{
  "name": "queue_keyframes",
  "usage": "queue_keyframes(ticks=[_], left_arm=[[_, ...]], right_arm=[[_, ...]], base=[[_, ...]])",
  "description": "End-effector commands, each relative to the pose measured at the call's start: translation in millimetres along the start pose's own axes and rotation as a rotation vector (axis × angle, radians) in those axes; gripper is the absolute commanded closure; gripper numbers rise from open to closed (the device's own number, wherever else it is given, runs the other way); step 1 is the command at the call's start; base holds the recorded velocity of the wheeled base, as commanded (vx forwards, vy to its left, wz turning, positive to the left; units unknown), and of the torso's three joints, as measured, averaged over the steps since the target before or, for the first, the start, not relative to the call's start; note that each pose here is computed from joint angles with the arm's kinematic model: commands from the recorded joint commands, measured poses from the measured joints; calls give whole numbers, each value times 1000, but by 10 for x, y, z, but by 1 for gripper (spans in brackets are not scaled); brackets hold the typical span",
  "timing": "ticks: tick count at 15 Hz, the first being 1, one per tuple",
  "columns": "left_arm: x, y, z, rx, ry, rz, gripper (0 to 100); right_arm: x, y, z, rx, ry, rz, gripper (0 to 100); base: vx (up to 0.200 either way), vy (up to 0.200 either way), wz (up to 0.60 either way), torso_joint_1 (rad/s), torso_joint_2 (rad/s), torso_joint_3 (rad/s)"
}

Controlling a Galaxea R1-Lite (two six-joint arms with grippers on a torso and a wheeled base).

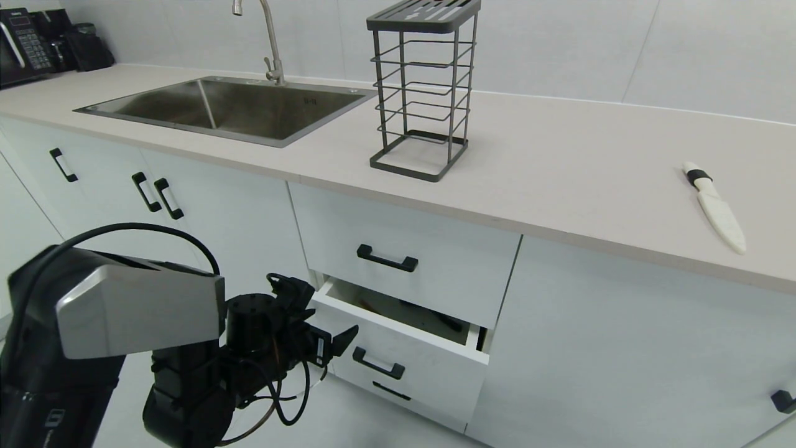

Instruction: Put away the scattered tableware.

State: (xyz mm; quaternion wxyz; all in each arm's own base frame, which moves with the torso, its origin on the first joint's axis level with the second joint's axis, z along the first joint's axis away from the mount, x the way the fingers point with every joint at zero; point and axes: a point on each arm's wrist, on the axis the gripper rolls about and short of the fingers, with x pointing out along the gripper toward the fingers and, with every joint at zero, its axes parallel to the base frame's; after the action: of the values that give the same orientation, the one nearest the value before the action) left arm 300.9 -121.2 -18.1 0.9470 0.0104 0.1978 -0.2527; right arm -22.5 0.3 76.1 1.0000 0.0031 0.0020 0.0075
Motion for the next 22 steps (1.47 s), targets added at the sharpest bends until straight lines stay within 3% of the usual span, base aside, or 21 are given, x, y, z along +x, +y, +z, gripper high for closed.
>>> queue_keyframes(ticks=[1,6,15,17,18,20,22], left_arm=[[130,24,-6,3,-20,-1,0],[356,56,122,15,-107,-3,0],[435,109,89,10,-156,4,0],[315,18,58,2,-121,-14,0],[184,-70,183,10,-141,-34,0],[-54,-206,396,23,-185,-64,0],[-623,-431,776,47,-298,-119,0]], right_arm=[[2,0,0,0,2,0,0],[2,0,0,0,2,0,0],[2,0,0,0,2,0,0],[2,0,0,0,2,0,0],[2,0,0,0,2,0,0],[2,0,0,0,2,0,0],[2,0,0,0,2,0,0]], base=[[0,0,0,0,0,0],[0,0,0,0,0,0],[0,0,0,0,0,0],[0,0,0,0,0,0],[0,0,0,0,0,0],[0,0,0,0,0,0],[0,0,0,0,0,0]])
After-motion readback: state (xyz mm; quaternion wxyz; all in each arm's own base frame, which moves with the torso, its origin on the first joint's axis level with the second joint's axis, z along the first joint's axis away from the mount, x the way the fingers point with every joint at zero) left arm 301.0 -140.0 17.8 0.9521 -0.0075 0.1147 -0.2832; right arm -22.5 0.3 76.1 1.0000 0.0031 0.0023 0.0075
